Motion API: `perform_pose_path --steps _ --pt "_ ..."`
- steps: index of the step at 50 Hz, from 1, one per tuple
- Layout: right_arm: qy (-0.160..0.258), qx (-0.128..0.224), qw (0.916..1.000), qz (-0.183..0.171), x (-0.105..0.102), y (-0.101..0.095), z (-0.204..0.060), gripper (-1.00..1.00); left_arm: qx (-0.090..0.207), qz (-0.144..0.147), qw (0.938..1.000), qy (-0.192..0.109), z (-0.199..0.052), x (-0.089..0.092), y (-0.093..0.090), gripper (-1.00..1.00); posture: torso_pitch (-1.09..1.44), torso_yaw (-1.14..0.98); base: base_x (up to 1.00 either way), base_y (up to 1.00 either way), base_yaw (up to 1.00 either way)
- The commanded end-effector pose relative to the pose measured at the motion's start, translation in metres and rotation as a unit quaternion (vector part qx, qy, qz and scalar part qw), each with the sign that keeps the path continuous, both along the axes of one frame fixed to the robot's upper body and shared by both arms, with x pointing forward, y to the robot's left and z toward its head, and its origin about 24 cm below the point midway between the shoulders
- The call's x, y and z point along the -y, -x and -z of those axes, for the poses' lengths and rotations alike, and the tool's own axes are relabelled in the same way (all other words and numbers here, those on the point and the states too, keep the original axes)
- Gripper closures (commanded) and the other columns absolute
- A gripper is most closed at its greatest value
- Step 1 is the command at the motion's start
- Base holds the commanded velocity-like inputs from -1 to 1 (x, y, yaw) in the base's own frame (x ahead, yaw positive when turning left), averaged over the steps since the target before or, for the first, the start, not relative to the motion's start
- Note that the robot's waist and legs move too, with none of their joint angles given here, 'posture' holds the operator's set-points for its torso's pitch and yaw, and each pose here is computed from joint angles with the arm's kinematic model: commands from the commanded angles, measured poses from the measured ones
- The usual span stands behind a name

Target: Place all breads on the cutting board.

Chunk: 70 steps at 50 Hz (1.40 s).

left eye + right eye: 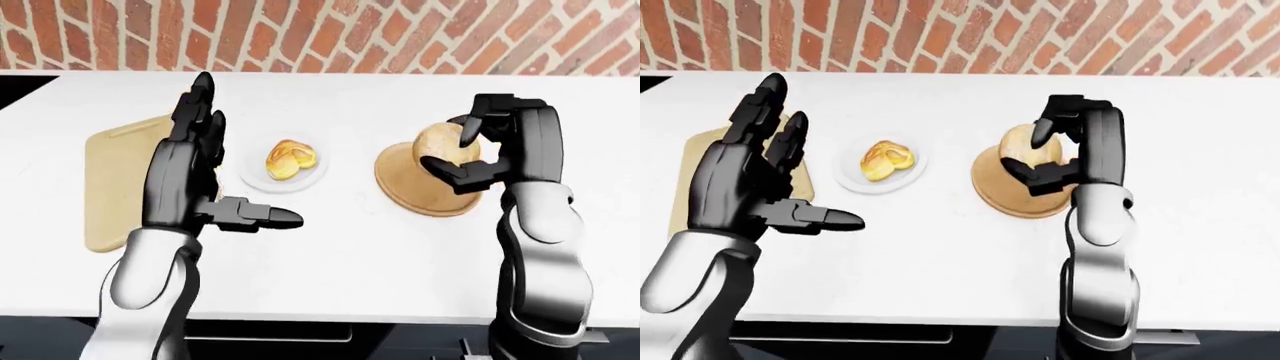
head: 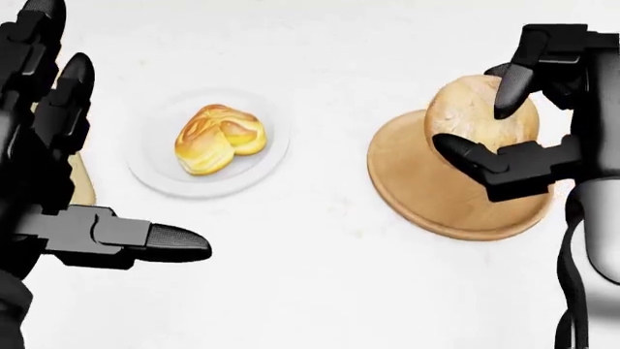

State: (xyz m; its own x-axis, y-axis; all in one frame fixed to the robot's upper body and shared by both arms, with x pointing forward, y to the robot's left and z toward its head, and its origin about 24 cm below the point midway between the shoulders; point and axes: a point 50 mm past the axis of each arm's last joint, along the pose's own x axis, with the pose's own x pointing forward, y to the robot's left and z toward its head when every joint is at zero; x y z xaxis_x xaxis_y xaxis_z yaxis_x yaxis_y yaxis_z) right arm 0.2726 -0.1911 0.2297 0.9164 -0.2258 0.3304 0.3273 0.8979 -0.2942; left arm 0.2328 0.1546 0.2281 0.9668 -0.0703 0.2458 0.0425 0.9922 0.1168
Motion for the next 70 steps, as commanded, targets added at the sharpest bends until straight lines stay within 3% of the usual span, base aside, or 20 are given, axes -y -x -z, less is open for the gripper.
perform_pose_path --steps 1,8,11,17,28,33,41,44,50,59,70 --pt "0.006 0.031 0.9995 -0.001 -0.002 0.005 -0.012 1.0 0.032 0.001 0.9994 -0.012 -0.018 0.002 -0.004 -1.0 0.0 0.0 0.0 0.0 0.0" --pt "0.004 0.03 0.9995 -0.003 -0.002 0.005 -0.01 1.0 0.017 0.005 0.9981 -0.059 -0.037 0.012 -0.022 -1.0 0.0 0.0 0.0 0.0 0.0" --pt "0.005 0.031 0.9995 -0.003 -0.003 0.005 -0.01 1.0 -0.005 0.006 0.9964 -0.085 -0.038 0.012 -0.035 -1.0 0.0 0.0 0.0 0.0 0.0" --pt "0.006 0.032 0.9995 -0.002 -0.003 0.005 -0.009 1.0 -0.028 -0.014 0.9946 -0.099 -0.038 0.006 -0.06 -1.0 0.0 0.0 0.0 0.0 0.0" --pt "0.008 0.027 0.9996 -0.002 -0.003 0.003 -0.003 1.0 -0.061 -0.026 0.9884 -0.136 -0.019 0.011 -0.093 -1.0 0.0 0.0 0.0 0.0 0.0" --pt "0.01 0.026 0.9996 0.0 -0.002 0.002 -0.002 1.0 -0.06 -0.041 0.9855 -0.153 -0.016 0.016 -0.099 -1.0 0.0 0.0 0.0 0.0 0.0" --pt "0.008 0.026 0.9996 0.003 0.0 0.003 -0.003 1.0 -0.066 -0.041 0.9838 -0.161 -0.013 0.018 -0.107 -1.0 0.0 0.0 0.0 0.0 0.0" --pt "0.007 0.026 0.9996 0.004 0.001 0.002 -0.003 1.0 -0.07 -0.04 0.9833 -0.163 -0.009 0.018 -0.11 -0.75 0.0 0.0 0.0 0.0 0.0" --pt "0.006 0.024 0.9997 0.004 0.001 0.002 -0.001 1.0 -0.077 -0.037 0.9825 -0.165 -0.001 0.02 -0.113 -0.62 0.0 0.0 0.0 0.0 0.0" --pt "0.004 0.024 0.9997 0.006 0.003 0.002 0.002 1.0 -0.095 -0.031 0.979 -0.177 0.016 0.025 -0.12 -0.7 0.0 0.0 0.0 0.0 0.0" --pt "0.003 0.023 0.9997 0.009 0.005 0.002 0.003 1.0 -0.112 -0.029 0.9747 -0.191 0.03 0.026 -0.121 -0.56 0.0 0.0 0.0 0.0 0.0"
